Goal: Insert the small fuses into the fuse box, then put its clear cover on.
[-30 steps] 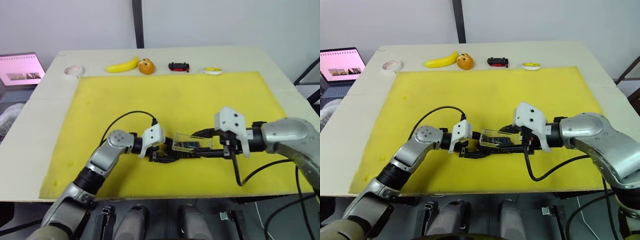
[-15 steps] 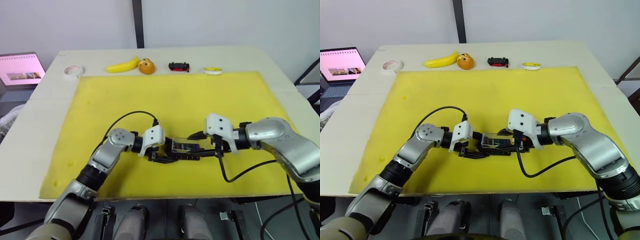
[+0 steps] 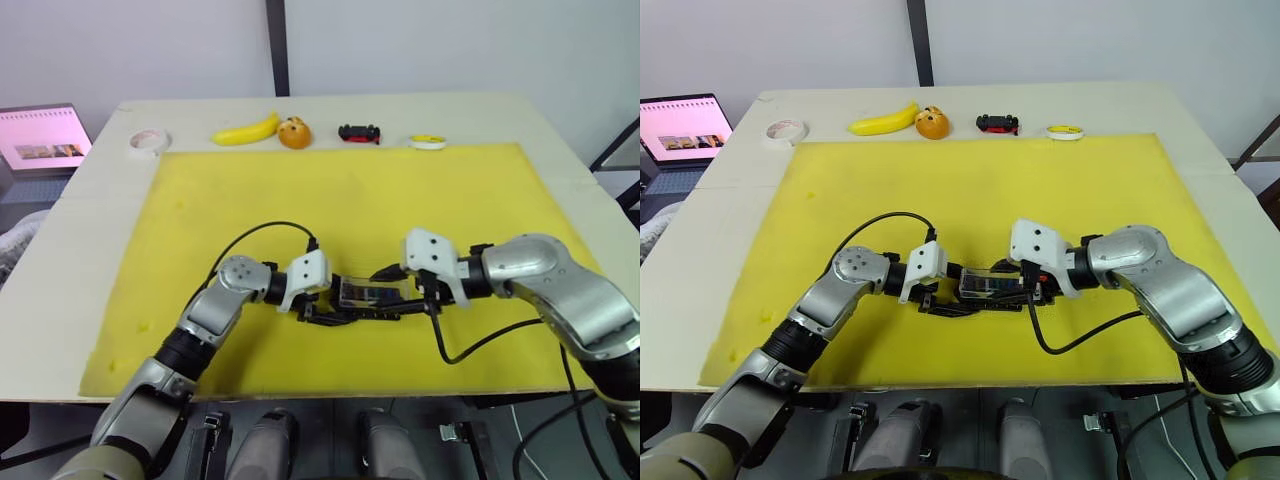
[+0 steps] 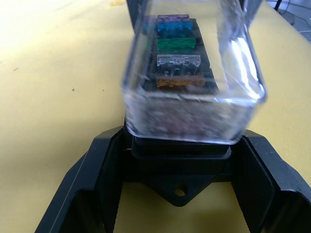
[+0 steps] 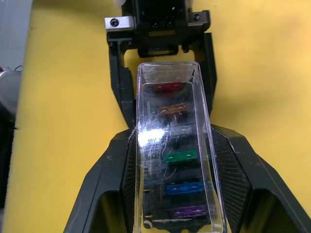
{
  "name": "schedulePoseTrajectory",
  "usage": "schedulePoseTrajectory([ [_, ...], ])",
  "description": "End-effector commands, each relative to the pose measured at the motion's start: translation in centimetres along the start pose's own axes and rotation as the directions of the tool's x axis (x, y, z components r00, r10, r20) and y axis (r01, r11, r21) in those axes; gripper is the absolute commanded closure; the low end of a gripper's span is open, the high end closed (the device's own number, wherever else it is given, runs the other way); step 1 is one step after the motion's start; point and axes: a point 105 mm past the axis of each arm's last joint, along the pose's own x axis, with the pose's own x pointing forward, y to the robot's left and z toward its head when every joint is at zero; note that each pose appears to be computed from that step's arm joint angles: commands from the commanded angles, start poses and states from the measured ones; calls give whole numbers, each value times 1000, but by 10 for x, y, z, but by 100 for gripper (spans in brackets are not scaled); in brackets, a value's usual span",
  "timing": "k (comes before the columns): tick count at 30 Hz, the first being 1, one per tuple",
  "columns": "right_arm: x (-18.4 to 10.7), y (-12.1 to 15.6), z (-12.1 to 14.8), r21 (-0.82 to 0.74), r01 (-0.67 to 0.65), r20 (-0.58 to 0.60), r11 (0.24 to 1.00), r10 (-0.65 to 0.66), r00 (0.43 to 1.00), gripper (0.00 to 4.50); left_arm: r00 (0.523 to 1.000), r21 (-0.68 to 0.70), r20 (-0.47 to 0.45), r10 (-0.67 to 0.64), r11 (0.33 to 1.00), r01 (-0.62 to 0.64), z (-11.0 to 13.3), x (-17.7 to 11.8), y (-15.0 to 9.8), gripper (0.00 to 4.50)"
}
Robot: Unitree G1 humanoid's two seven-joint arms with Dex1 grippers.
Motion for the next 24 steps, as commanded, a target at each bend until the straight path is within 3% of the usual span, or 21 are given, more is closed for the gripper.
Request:
schedulePoseTrajectory([
  [1, -1, 0, 4, -29, -2, 8, 1000, 2, 1000, 283, 1000, 35, 13, 17, 999, -18, 8, -2, 5, 194],
  [22, 3, -3, -5, -25, -7, -16, 1000, 7, 1000, 283, 1000, 28, 20, 22, 999, -23, 10, 0, 4, 194],
  [24, 2, -4, -5, -25, -5, -16, 1000, 4, 1000, 175, 1000, 26, 21, 21, 999, -22, 10, 0, 4, 194],
])
